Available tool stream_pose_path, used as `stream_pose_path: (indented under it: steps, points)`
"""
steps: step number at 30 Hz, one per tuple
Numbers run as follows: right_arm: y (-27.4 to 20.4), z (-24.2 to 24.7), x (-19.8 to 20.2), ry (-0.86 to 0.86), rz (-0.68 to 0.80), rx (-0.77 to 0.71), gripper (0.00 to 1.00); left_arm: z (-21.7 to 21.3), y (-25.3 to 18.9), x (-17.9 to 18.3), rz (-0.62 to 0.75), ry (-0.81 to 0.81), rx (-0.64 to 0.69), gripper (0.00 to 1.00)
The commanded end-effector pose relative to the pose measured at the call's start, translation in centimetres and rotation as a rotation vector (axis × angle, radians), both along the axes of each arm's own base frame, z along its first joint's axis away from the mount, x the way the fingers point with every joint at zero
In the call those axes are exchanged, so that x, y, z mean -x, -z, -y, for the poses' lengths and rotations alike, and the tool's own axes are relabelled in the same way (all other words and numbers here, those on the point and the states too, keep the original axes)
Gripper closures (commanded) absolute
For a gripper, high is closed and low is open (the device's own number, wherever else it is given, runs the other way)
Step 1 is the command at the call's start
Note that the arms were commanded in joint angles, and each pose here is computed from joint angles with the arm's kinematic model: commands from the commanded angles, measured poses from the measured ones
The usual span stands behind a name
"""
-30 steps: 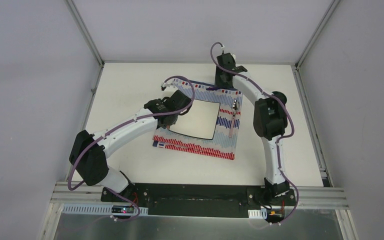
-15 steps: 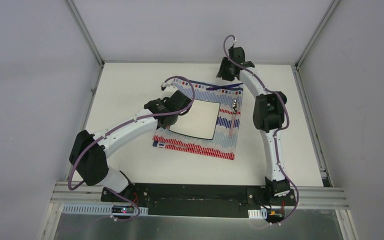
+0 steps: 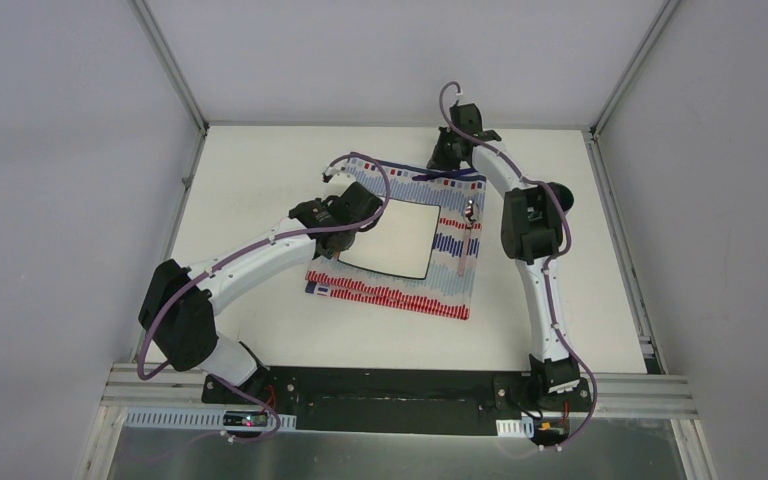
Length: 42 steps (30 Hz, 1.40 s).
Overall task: Set the dinner table for one person
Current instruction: Move the knife to the napkin.
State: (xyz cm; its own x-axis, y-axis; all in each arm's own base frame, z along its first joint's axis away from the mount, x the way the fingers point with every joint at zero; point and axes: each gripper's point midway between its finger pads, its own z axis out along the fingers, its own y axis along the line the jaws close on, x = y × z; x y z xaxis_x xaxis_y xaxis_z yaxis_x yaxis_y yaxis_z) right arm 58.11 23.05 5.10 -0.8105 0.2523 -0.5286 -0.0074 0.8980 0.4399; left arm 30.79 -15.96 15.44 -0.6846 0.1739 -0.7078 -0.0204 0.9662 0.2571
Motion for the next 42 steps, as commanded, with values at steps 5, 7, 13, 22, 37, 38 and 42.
stream_pose_path:
  steps: [5, 7, 13, 22, 37, 38, 42]
  points:
    - [-1.1, -0.2, 0.7, -0.021, 0.015, -0.018, 1.00, -0.4, -0.1, -0.3, 0.019, -0.012, 0.003, 0.78]
    - [-0.8, -0.2, 0.9, -0.022, 0.006, -0.017, 1.00, -0.4, -0.2, -0.3, 0.020, -0.012, 0.005, 0.78]
    - [-0.7, 0.1, 1.8, -0.024, 0.000, -0.011, 1.00, -0.5, -0.3, -0.1, 0.022, -0.010, 0.005, 0.78]
    - [-0.7, 1.3, 3.3, -0.033, 0.001, 0.031, 1.00, -0.5, -0.2, 0.1, 0.017, -0.005, 0.018, 0.79]
    - [-0.7, 3.7, 5.1, -0.019, 0.001, 0.072, 1.00, -0.3, -0.1, 0.9, 0.004, 0.006, 0.060, 0.80]
    - [-0.6, 3.8, 5.2, -0.018, -0.001, 0.073, 1.00, -0.3, -0.2, 0.9, 0.004, 0.007, 0.064, 0.80]
    - [-0.5, 4.7, 5.6, -0.003, -0.002, 0.093, 1.00, -0.3, -0.1, 1.1, 0.001, 0.008, 0.069, 0.80]
